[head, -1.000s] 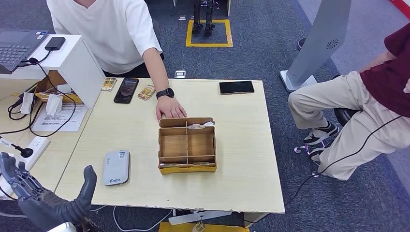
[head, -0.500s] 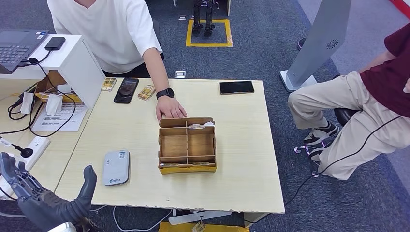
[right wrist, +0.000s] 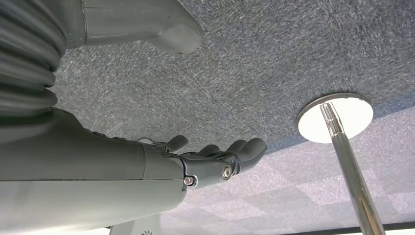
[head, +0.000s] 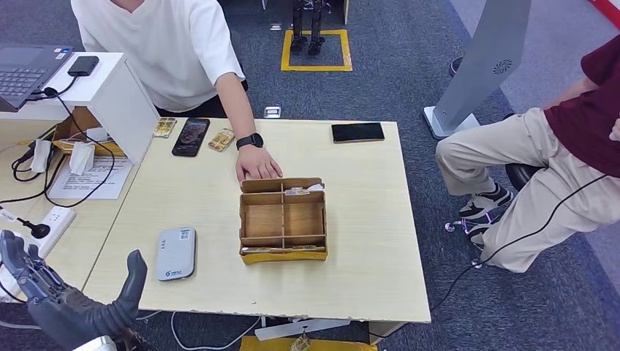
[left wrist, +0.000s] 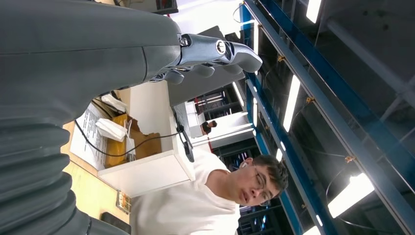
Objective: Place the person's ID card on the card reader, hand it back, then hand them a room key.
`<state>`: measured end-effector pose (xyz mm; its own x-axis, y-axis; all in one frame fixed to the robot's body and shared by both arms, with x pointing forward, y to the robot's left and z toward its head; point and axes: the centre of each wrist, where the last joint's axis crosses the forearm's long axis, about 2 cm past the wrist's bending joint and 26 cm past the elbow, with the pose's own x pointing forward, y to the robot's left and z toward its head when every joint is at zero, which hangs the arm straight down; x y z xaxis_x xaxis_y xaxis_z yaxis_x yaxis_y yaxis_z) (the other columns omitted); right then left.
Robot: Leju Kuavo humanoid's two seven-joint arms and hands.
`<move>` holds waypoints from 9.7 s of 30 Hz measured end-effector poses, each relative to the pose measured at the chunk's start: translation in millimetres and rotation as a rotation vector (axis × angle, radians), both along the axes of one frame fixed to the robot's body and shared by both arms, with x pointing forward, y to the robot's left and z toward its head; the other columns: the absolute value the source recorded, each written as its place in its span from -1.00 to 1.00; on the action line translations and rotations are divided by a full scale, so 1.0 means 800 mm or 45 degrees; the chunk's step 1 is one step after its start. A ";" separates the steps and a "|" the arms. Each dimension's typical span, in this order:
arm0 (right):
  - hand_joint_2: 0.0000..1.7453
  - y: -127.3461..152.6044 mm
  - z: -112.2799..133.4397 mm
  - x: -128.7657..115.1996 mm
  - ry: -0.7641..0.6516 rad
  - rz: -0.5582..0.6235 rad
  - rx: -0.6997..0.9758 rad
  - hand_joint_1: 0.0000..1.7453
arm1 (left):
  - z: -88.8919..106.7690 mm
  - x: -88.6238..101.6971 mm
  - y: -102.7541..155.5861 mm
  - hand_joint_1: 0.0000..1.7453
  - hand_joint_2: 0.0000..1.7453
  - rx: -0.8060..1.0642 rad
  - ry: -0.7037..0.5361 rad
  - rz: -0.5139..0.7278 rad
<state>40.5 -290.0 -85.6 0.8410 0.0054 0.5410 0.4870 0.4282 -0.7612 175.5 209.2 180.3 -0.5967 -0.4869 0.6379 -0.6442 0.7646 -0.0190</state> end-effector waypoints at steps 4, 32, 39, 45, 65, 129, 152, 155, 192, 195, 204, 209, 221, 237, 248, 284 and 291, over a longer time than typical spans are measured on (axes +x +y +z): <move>1.00 0.000 0.000 0.000 0.000 0.000 0.000 -1.00 | 0.000 0.000 0.000 -1.00 1.00 0.000 0.000 0.000; 1.00 0.009 -0.002 0.007 -0.038 0.154 -0.021 -1.00 | -0.042 -0.001 -0.063 -1.00 1.00 0.384 0.218 -0.913; 1.00 0.014 -0.002 0.011 -0.050 0.205 -0.013 -1.00 | -0.059 0.021 -0.085 -1.00 1.00 0.572 0.317 -1.132; 1.00 0.017 -0.003 0.013 -0.053 0.215 -0.003 -1.00 | -0.068 0.031 -0.092 -1.00 1.00 0.660 0.366 -1.152; 1.00 0.022 -0.004 0.015 -0.039 0.219 0.026 -1.00 | -0.109 0.056 -0.117 -1.00 1.00 1.063 0.772 -0.641; 1.00 0.022 -0.003 0.019 -0.012 0.192 0.051 -1.00 | -0.151 0.065 -0.095 1.00 1.00 0.995 1.007 -0.126; 1.00 0.023 -0.003 0.023 -0.019 0.198 0.056 -1.00 | -0.151 0.076 -0.095 1.00 1.00 0.969 1.001 -0.139; 1.00 0.024 -0.003 0.024 -0.021 0.201 0.059 -1.00 | -0.151 0.076 -0.096 1.00 1.00 0.975 0.996 -0.141; 1.00 0.026 -0.003 0.024 -0.037 0.194 0.061 -1.00 | -0.139 0.075 -0.077 -1.00 1.00 0.643 0.811 -0.239; 1.00 0.026 -0.003 0.024 -0.038 0.191 0.061 -1.00 | -0.137 0.075 -0.071 -1.00 1.00 0.631 0.767 -0.230; 1.00 0.026 -0.003 0.024 -0.040 0.187 0.061 -1.00 | -0.139 0.074 -0.049 -1.00 1.00 0.633 0.737 -0.170; 1.00 0.026 -0.003 0.024 -0.045 0.209 0.053 -1.00 | -0.141 0.073 -0.048 -1.00 1.00 0.621 0.691 -0.201; 1.00 0.028 -0.004 0.025 -0.054 0.251 0.044 -1.00 | -0.140 0.059 -0.084 -1.00 1.00 0.712 0.659 -0.356; 1.00 0.030 -0.004 0.026 -0.052 0.279 0.051 -1.00 | -0.157 0.043 -0.098 -1.00 1.00 0.988 0.697 -0.434; 1.00 0.031 -0.003 0.031 -0.045 0.273 0.066 -1.00 | -0.154 0.046 -0.101 -1.00 1.00 1.199 0.715 -0.316; 1.00 0.031 -0.003 0.032 -0.038 0.250 0.076 -1.00 | -0.140 0.097 -0.097 -1.00 1.00 1.298 0.967 -0.075; 1.00 0.031 -0.003 0.032 -0.036 0.258 0.075 -1.00 | -0.154 0.097 -0.102 -1.00 1.00 1.360 1.031 -0.113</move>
